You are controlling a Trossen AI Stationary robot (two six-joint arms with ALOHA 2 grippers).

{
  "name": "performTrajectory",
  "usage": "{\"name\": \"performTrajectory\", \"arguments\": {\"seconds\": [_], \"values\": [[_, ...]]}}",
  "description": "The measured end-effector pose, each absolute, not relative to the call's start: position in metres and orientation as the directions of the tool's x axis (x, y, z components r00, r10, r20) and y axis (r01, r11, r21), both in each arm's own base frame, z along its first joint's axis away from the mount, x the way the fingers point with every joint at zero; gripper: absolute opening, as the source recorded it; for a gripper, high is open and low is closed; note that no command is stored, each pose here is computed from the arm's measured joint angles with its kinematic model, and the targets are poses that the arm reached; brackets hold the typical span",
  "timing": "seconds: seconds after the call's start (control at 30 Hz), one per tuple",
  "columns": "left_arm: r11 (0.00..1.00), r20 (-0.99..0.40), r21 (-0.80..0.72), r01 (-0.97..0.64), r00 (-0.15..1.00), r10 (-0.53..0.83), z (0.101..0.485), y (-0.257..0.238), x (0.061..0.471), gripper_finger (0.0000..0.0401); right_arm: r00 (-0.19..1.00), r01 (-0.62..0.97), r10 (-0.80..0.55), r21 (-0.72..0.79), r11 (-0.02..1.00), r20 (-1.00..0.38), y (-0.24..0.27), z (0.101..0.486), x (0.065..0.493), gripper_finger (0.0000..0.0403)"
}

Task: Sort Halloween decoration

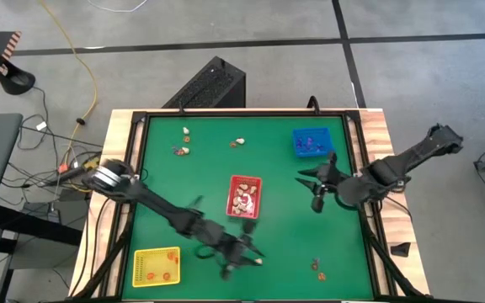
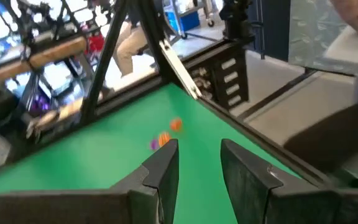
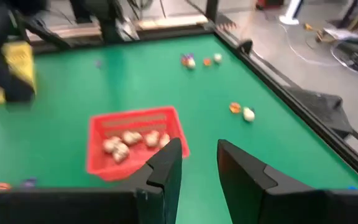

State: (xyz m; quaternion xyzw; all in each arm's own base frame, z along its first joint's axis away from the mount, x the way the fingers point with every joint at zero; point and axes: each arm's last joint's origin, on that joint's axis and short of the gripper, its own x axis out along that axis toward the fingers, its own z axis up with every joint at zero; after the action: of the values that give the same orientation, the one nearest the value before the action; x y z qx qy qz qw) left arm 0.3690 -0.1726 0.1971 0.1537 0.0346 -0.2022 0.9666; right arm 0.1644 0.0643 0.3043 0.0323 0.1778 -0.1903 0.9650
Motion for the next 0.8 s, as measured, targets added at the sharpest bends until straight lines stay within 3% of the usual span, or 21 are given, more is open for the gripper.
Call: {"name": "performTrajectory", "arguments": {"seconds": [0.13,0.37,0.6,0.8], "values": [[0.844,-0.095,0.342,0.413,0.909,-0.406,0.191,-0.176,0.430,0.0109,0.874,0.372,-0.361,-0.031,0.928,-0.327,0.070,0.308,0.151,0.0132],[0.719,-0.075,0.323,0.616,0.774,-0.629,0.166,-0.178,0.517,0.0109,0.854,0.387,-0.403,-0.116,0.915,-0.330,0.072,0.304,0.142,0.0132],[0.655,-0.140,0.372,0.658,0.737,-0.661,0.153,-0.187,0.558,0.0109,0.847,0.386,-0.409,-0.135,0.913,-0.339,0.072,0.302,0.141,0.0132],[0.664,-0.156,0.365,0.653,0.746,-0.648,0.145,-0.182,0.575,0.0109,0.847,0.386,-0.409,-0.135,0.912,-0.340,0.072,0.302,0.142,0.0132]]}}
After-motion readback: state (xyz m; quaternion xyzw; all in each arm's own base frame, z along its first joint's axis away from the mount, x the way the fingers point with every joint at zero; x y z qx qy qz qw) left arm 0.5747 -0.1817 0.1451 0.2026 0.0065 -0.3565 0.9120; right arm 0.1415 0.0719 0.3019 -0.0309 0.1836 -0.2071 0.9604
